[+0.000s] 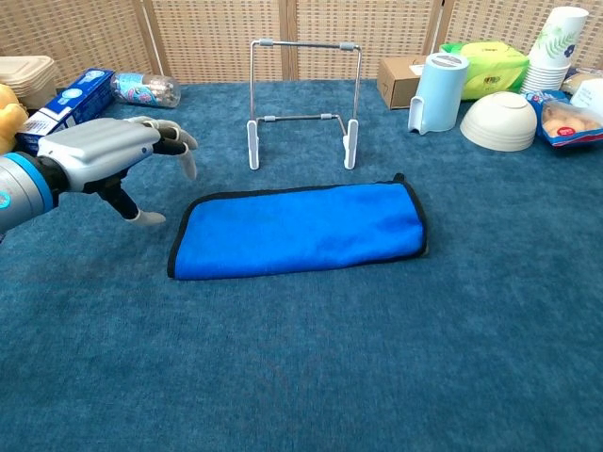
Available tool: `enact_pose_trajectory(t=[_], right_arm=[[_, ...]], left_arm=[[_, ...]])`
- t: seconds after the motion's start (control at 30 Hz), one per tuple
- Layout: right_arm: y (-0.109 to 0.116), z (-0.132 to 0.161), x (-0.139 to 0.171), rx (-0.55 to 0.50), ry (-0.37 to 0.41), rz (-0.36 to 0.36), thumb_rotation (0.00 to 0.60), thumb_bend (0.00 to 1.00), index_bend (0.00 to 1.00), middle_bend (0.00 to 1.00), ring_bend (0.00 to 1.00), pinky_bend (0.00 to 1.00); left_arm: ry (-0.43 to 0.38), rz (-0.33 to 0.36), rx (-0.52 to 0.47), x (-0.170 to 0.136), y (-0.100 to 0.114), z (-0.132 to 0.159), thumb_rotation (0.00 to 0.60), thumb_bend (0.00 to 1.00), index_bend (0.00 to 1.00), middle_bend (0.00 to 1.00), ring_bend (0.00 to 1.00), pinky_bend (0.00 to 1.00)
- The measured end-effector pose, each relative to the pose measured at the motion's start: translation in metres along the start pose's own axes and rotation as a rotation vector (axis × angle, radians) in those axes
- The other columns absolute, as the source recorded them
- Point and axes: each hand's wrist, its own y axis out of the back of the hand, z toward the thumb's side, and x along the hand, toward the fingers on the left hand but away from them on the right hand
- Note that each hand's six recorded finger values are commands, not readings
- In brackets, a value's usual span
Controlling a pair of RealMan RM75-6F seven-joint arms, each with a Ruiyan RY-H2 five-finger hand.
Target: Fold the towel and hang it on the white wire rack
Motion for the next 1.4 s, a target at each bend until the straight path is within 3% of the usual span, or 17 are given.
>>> enact_pose_trajectory(t=[0.67,1.13,1.4], right_arm=[[0.005,-0.009,0.007,-0.009,-0.028,-0.019,0.6,0.12,0.0,0.01,0.0,0.0],[0.007,-0.012,0.011,-0.016,-0.042,-0.029,0.6,0.12,0.0,0.01,0.0,0.0],[0.009,-0.013,0.014,-0.014,-0.048,-0.035,0.6,0.12,0.0,0.01,0.0,0.0]], left_arm=[[-0.029,0.011,0.009,0.017,-0.008,0.016,0.6,0.33,0.33,0.14,0.0,0.0],[-0.028,0.057,-0.029,0.025,-0.003,0.021,0.6,0.33,0.35,0.15,0.0,0.0],[-0.034,0.036,-0.038,0.026,-0.006,0.021,0.6,0.33,0.36,0.15,0.0,0.0]])
